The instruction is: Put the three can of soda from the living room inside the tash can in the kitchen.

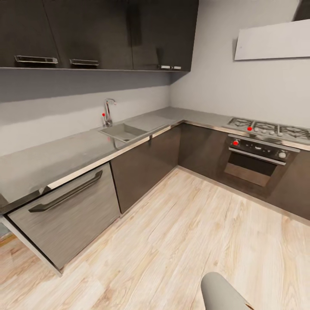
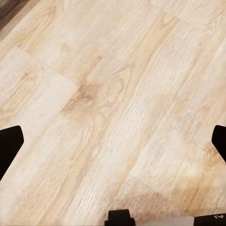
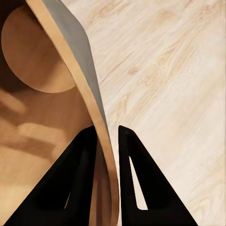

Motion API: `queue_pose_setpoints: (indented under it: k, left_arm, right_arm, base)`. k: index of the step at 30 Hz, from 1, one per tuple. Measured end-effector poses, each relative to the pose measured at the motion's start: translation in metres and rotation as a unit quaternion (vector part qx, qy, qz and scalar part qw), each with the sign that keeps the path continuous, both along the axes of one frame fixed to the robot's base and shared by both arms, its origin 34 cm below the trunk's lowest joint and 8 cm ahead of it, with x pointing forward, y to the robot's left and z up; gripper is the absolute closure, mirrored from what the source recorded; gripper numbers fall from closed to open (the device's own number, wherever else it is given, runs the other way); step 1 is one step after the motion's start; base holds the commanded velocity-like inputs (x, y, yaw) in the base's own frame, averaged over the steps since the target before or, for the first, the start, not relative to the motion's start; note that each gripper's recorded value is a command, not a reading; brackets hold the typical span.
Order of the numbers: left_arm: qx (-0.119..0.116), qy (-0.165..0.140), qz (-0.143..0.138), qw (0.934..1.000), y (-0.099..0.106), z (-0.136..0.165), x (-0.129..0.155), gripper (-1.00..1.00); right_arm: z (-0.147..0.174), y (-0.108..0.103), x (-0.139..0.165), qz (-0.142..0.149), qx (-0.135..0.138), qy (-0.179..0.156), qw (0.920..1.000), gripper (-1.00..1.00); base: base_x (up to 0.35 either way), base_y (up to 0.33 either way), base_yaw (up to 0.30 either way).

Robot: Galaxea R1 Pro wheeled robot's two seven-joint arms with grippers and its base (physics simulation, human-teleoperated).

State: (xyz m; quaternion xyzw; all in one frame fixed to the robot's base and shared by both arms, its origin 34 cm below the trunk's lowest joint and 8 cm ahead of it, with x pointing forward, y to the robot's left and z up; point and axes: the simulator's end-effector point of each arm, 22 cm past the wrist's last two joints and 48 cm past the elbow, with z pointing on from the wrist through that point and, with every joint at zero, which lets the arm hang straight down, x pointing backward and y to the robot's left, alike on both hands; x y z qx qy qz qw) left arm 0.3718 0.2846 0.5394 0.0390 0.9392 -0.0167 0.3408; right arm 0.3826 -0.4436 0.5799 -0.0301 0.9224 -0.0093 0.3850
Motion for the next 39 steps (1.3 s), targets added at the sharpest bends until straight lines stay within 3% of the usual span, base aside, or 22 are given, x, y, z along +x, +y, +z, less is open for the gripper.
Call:
queue_pose_setpoints:
  k: [3,8,14,20,24,28,39]
  left_arm:
    - [0.000,0.000,0.000,1.0000,0.000,0.000,-0.001,-1.00]
    - [0.000,0.000,0.000,1.0000,0.000,0.000,-0.001,-1.00]
    - [0.000,0.000,0.000,1.0000,0.000,0.000,-0.001,-1.00]
    - [0.000,0.000,-0.001,1.0000,-0.001,0.000,-0.001,-1.00]
    - [0.000,0.000,-0.001,1.0000,-0.001,0.000,-0.001,-1.00]
    - [0.000,0.000,-0.002,1.0000,-0.001,0.000,-0.001,-1.00]
    - [-0.001,0.001,0.000,1.0000,-0.001,-0.002,-0.001,-1.00]
  right_arm:
    - [-0.001,0.004,-0.001,0.008,0.000,0.002,1.0000,1.00]
    - [-0.001,0.002,0.002,-0.006,-0.001,-0.002,1.0000,1.00]
    - [-0.002,0.006,0.001,-0.003,0.000,0.000,1.0000,1.00]
    - [0.004,-0.016,0.003,-0.057,-0.002,-0.016,0.9983,1.00]
    - [0.003,-0.013,0.002,-0.049,-0.001,-0.014,0.9987,1.00]
    - [0.005,-0.018,0.003,-0.063,-0.002,-0.017,0.9979,1.00]
    - [0.004,-0.020,0.003,-0.066,-0.002,-0.019,0.9976,1.00]
  base:
    - [0.000,0.000,0.000]
    - [0.000,0.000,0.000]
    - [0.000,0.000,-0.122]
    - [0.000,0.000,-0.231]
    - [0.000,0.000,-0.247]
    - [0.000,0.000,-0.250]
    - [0.000,0.000,-0.251]
